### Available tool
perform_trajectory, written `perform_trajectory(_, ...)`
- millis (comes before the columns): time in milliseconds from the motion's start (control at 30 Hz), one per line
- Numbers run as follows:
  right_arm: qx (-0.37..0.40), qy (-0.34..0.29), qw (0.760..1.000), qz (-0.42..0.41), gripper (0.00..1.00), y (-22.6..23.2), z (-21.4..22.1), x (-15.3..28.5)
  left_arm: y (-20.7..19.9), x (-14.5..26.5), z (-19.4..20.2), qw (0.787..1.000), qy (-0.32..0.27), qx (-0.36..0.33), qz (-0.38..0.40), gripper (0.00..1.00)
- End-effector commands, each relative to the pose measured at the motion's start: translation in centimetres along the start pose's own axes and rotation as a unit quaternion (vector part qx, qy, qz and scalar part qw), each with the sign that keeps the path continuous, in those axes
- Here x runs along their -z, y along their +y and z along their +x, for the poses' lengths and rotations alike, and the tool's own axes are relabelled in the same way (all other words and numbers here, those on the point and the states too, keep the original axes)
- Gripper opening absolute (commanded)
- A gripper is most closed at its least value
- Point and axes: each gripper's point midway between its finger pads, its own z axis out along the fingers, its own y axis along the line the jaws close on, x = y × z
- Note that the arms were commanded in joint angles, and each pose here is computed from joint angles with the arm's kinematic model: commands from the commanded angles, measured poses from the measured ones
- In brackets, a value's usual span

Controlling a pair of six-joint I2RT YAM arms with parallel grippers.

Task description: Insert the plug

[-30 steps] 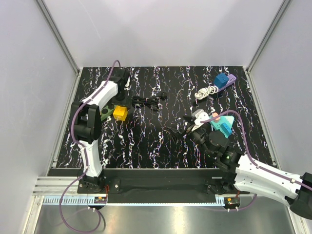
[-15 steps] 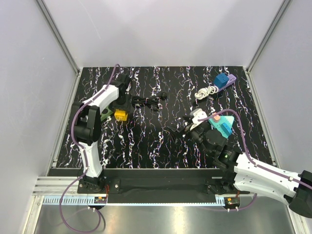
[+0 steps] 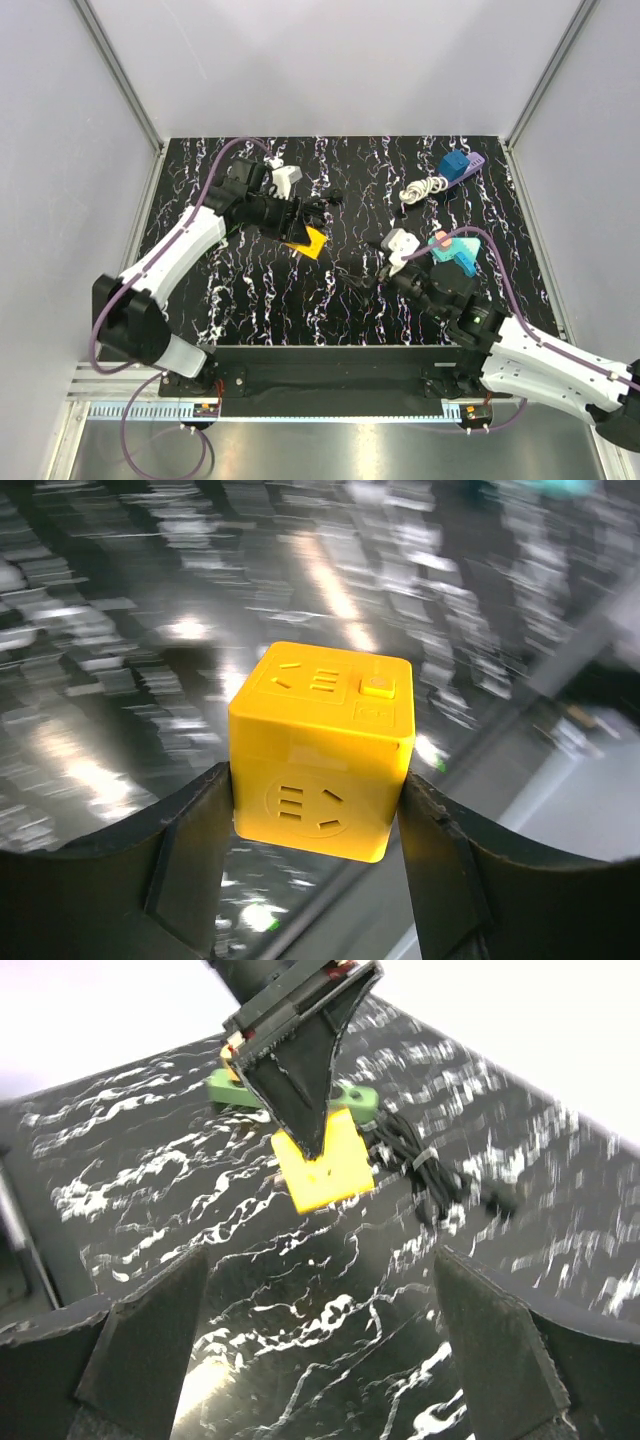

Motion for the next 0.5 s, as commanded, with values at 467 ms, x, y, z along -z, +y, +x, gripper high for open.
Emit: perform_trajectory(467,-0.174,0.019,0.981,0.088,1.0,-1.1,-5.0,-6.3,-3.8,6.0,-0.9,0.968,-0.214,0.129,0.028,0.0)
